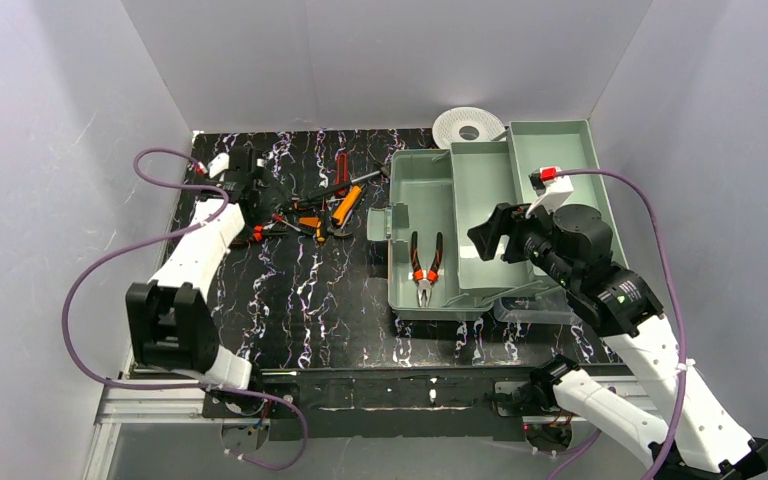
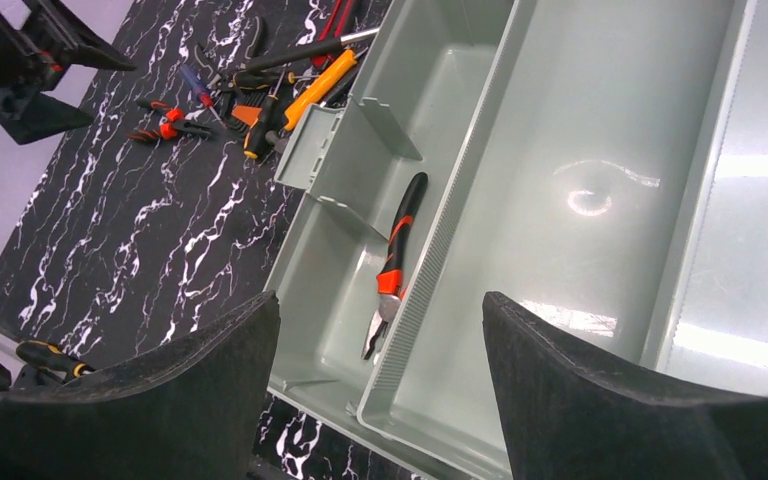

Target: Pack the tool kit

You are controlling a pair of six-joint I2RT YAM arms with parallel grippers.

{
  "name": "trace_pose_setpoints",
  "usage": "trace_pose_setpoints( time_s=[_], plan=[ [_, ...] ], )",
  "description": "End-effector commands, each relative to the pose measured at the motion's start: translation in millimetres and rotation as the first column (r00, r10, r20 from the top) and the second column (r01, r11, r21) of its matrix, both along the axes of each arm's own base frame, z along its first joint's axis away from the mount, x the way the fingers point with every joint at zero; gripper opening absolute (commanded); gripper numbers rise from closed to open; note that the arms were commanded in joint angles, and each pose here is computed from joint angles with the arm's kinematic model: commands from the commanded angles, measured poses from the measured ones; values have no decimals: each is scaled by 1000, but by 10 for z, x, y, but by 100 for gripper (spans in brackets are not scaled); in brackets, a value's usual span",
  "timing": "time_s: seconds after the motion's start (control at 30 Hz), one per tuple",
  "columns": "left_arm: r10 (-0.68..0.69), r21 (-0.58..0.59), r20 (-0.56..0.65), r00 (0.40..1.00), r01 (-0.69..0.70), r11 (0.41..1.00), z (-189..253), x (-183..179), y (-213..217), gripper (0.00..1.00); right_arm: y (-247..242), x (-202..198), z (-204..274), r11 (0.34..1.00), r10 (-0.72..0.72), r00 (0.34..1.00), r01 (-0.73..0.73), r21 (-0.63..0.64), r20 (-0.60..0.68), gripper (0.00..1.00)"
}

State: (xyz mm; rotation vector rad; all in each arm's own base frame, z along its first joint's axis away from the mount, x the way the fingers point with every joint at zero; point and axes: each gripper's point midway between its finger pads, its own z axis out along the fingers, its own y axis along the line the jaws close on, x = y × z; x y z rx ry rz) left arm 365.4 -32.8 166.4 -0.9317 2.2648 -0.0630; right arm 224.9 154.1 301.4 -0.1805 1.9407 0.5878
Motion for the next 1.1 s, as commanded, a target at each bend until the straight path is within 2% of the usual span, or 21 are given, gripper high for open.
trace_pose_setpoints(
  time_s=[0.0, 0.07, 0.2, 0.3, 0.43, 0.67, 0.87, 1.07],
  plan=[
    [178, -34, -120, 977, -184, 982, -331, -5, 383, 98, -56, -60, 245, 1000, 3, 998, -3, 12, 65, 81],
    [263, -54, -181, 947, -277, 959, -491, -13, 557, 95, -75, -81, 263, 1000, 0, 997, -1, 12, 71, 81],
    [350, -95, -246, 904, -382, 919, -736, 44, 724, 95, -90, -94, 261, 1000, -2, 997, 1, 10, 73, 81],
    [426, -47, -255, 868, -451, 891, -807, 48, 877, 90, -87, -104, 263, 1000, 3, 997, -3, 11, 71, 81],
    [490, 37, -296, 820, -503, 864, -838, 47, 1058, 80, -95, -122, 248, 1000, 2, 998, -3, 12, 66, 81],
    [542, 42, -386, 747, -573, 819, -1048, -6, 1082, 65, -143, -121, 225, 1000, -18, 998, 18, 5, 67, 81],
    [555, 40, -428, 713, -598, 800, -1241, -55, 1061, 63, -147, -130, 220, 1000, -19, 998, 19, 4, 63, 81],
    [557, 29, -490, 670, -626, 779, -1506, -150, 1048, 51, -195, -135, 226, 999, -40, 997, 39, 4, 71, 81]
  ],
)
